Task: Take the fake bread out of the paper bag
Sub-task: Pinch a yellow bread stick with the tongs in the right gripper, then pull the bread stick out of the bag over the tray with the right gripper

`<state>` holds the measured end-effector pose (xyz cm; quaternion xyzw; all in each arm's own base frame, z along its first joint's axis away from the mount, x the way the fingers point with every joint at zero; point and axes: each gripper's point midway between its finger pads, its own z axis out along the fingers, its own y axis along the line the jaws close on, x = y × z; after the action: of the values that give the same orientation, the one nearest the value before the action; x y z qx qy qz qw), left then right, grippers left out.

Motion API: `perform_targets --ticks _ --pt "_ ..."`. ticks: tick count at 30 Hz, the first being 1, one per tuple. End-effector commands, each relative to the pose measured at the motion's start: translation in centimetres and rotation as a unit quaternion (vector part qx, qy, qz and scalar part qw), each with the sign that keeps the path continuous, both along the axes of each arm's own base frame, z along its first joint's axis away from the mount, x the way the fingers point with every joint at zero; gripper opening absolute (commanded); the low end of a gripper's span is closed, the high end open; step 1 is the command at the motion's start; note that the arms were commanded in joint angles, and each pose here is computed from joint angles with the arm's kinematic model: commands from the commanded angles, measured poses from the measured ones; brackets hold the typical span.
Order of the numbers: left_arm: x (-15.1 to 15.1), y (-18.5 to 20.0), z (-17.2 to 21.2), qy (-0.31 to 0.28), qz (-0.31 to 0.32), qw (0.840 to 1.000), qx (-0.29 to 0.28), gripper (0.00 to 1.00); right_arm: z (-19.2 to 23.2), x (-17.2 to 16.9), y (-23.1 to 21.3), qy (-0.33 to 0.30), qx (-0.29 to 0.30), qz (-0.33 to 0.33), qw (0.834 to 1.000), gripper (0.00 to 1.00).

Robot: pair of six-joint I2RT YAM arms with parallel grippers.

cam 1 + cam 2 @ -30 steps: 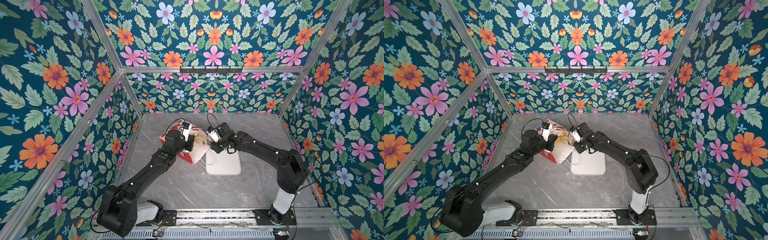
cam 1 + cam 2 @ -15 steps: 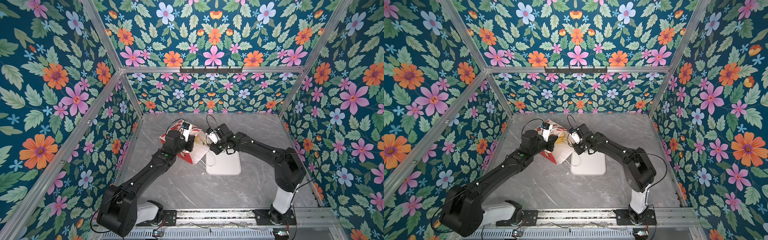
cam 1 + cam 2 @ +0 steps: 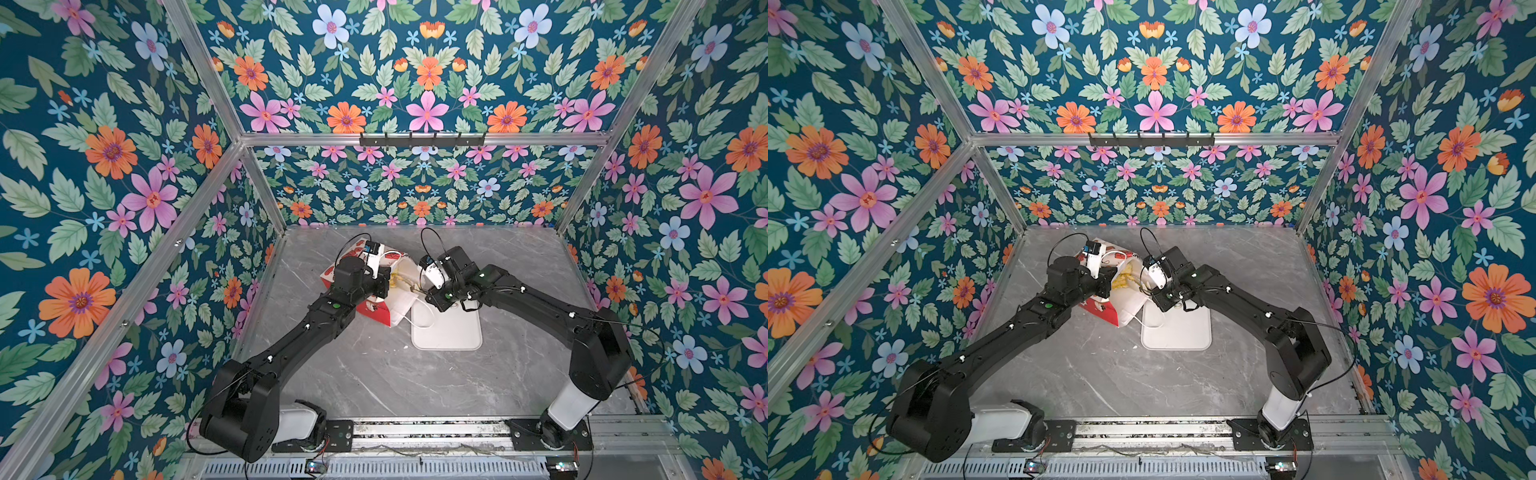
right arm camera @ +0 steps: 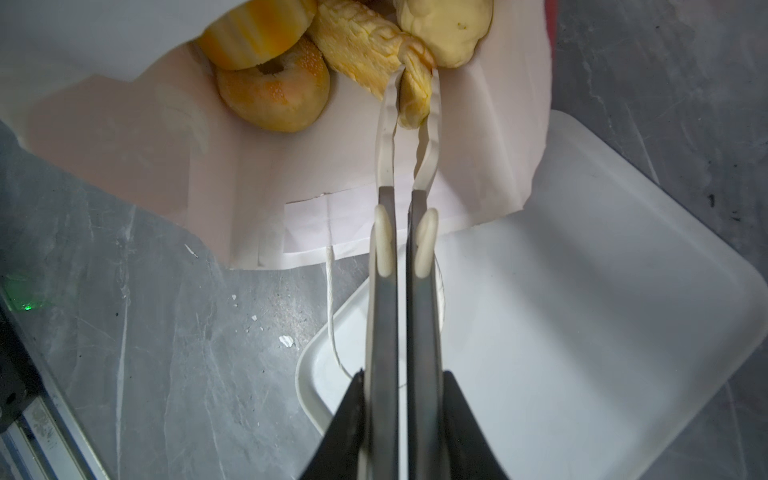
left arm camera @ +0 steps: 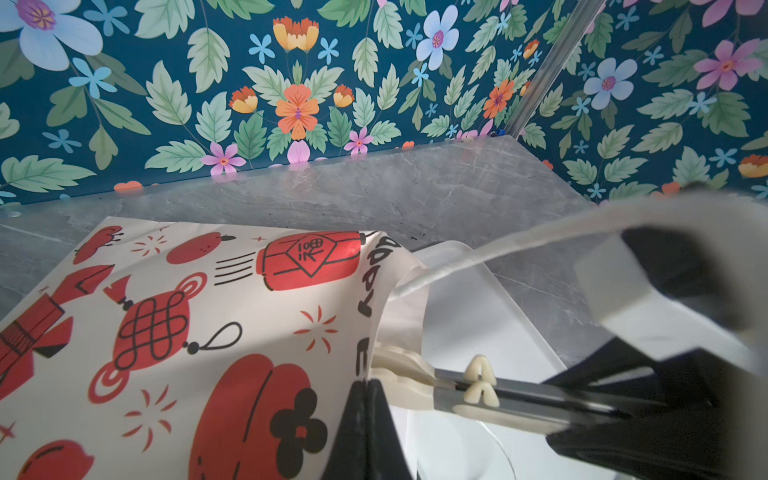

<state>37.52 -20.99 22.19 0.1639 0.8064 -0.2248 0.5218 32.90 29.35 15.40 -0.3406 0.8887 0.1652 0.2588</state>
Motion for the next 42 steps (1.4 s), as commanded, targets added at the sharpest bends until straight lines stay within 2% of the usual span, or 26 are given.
perform_targets --ticks 1,2,14,27,38,42 --pt "1.1 0.4 1.4 -0.020 0.025 0.999 -0.014 0.00 -0.1 -0.8 -0.6 0.016 -0.008 -0.009 1.000 0.13" --pt "1.2 0.4 1.5 -0.021 0.027 0.999 -0.016 0.00 1.2 -1.1 -1.0 0.006 -0.001 -0.010 1.000 0.13" --pt "1.9 1.0 1.7 -0.024 0.053 0.998 -0.018 0.00 5.1 -2.9 -4.3 -0.045 0.000 -0.044 0.998 0.11" --pt "3.0 2.8 1.3 -0.018 0.108 0.994 -0.019 0.00 8.3 -4.9 -9.2 -0.102 -0.028 -0.092 0.990 0.10" --pt "3.8 4.0 0.5 -0.007 0.138 0.990 -0.008 0.00 10.7 -6.1 -13.2 -0.144 -0.070 -0.132 0.978 0.08" --pt "3.9 4.5 0.1 -0.003 0.145 0.989 -0.003 0.00 11.0 -6.2 -15.1 -0.156 -0.104 -0.154 0.970 0.08"
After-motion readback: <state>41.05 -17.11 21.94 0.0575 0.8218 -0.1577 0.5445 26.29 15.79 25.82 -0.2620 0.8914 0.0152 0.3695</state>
